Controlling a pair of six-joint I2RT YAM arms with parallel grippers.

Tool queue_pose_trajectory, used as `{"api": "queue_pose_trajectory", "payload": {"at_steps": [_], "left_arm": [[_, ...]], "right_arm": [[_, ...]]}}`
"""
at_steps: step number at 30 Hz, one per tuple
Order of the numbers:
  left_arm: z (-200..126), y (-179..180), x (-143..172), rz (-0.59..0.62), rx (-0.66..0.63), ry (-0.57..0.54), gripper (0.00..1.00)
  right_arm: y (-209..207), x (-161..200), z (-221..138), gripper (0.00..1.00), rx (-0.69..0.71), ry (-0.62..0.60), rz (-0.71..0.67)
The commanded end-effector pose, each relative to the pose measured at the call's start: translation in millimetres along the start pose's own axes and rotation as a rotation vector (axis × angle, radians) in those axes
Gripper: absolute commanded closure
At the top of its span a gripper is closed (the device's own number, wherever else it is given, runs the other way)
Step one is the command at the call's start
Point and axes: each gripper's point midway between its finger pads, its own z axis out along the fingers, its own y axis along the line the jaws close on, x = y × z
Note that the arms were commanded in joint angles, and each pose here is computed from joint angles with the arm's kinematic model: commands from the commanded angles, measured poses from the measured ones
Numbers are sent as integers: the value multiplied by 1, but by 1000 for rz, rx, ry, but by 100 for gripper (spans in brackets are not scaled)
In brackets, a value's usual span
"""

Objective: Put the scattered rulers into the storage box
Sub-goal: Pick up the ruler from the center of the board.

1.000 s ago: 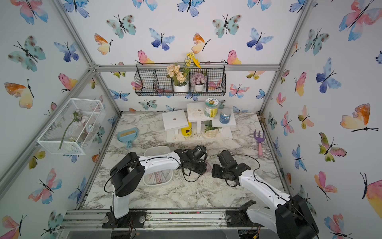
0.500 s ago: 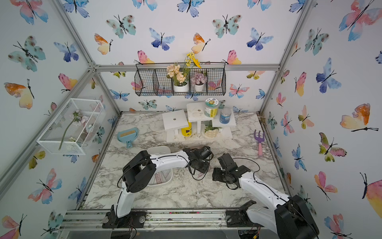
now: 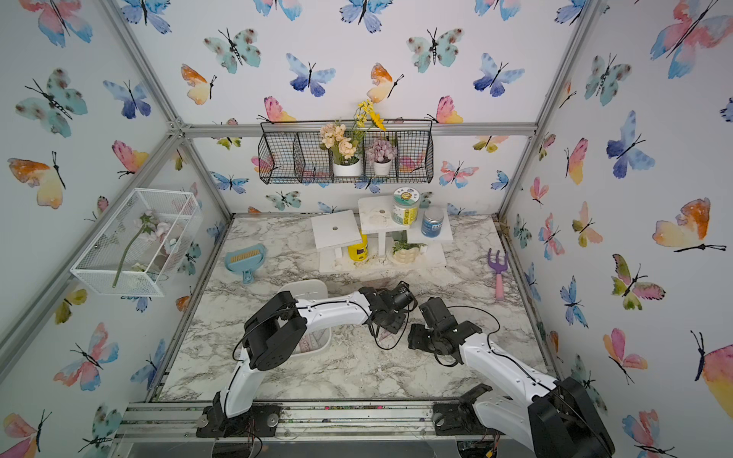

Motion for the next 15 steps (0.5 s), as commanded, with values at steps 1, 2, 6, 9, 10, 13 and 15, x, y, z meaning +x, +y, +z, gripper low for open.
{"api": "queue_pose_trajectory", "payload": {"at_steps": [1, 2, 6, 9, 10, 13, 15], "left_arm": [[21, 4, 38, 20, -46, 107, 61], [21, 4, 41, 16, -44, 111, 61], [22, 6, 50, 4, -41, 122, 64], [21, 7, 52, 4, -40, 125, 72], [21, 7, 52, 5, -43, 124, 74], [20, 8, 51, 6, -38, 124, 77], [20, 8, 51, 4, -29, 127, 78]], "right_arm": [[2, 2, 1, 35, -23, -4, 14], [2, 2, 1, 35, -25, -5, 15], [4, 1, 5, 35, -37, -14, 27], [3, -1, 10, 35, -41, -27, 45], [3, -2, 12, 36, -40, -35, 54], [3, -7, 16, 36, -45, -61, 81], [6, -11, 17, 36, -57, -80, 95]]}}
